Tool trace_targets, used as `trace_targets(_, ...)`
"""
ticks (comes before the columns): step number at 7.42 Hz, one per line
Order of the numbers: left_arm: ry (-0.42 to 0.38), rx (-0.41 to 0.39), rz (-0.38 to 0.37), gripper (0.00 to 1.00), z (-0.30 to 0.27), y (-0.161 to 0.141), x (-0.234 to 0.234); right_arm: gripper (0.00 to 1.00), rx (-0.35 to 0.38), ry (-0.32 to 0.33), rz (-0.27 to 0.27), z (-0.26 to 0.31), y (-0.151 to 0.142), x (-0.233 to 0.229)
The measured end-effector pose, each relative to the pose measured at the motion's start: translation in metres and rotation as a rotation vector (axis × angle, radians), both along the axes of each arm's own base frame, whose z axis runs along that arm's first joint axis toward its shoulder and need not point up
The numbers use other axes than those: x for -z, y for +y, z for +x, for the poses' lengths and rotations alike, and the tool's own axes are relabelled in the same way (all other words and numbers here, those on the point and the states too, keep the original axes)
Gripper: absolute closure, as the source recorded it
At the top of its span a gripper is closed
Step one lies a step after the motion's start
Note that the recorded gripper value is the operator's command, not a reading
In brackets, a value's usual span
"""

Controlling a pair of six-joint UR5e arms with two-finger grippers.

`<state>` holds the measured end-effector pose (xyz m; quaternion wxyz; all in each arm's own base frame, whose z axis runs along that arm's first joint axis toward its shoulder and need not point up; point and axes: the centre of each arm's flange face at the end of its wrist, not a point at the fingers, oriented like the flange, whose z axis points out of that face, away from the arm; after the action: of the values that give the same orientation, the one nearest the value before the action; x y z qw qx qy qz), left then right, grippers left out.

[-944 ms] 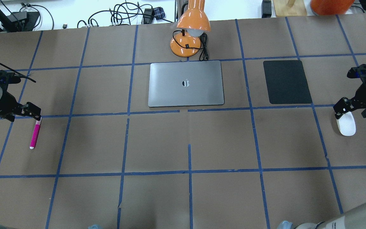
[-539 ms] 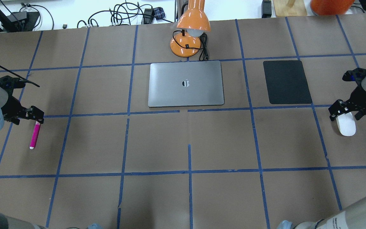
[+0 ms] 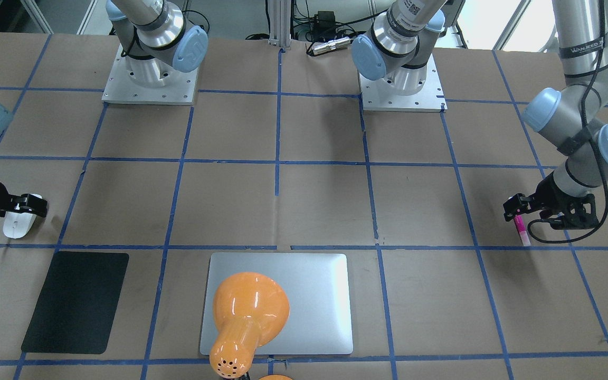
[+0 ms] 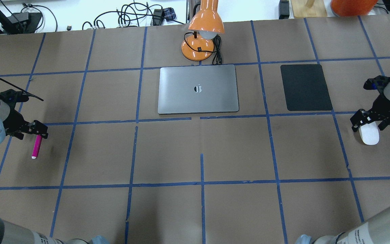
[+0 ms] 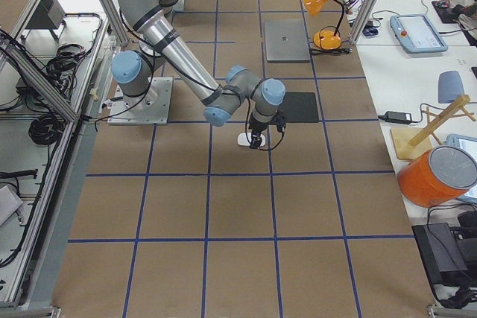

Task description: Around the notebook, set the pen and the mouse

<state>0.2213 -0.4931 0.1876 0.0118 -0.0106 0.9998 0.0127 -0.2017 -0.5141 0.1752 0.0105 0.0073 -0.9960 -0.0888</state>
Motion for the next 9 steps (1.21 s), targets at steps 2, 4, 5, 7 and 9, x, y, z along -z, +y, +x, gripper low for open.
trace_targets(2, 0.016, -0.008, 0.015, 0.46, 0.003, 0.000, 0.012, 0.69, -0.001, 0.005, -0.013, -0.001, -0.002, 0.000)
trace_targets(4, 0.021, -0.010, 0.021, 0.63, 0.004, -0.001, 0.016, 0.83, -0.001, 0.009, -0.019, -0.002, -0.004, -0.001)
trace_targets(5, 0.021, -0.009, 0.022, 0.69, 0.004, -0.001, 0.017, 0.85, 0.000, 0.017, -0.035, -0.004, -0.009, -0.009)
trace_targets(7, 0.018, -0.010, 0.020, 1.00, 0.005, -0.002, 0.016, 0.87, -0.010, 0.018, -0.072, 0.003, -0.041, -0.048)
trace_targets(9, 0.010, -0.077, 0.023, 1.00, 0.006, -0.001, 0.014, 0.89, -0.018, -0.016, -0.093, 0.052, -0.088, -0.084)
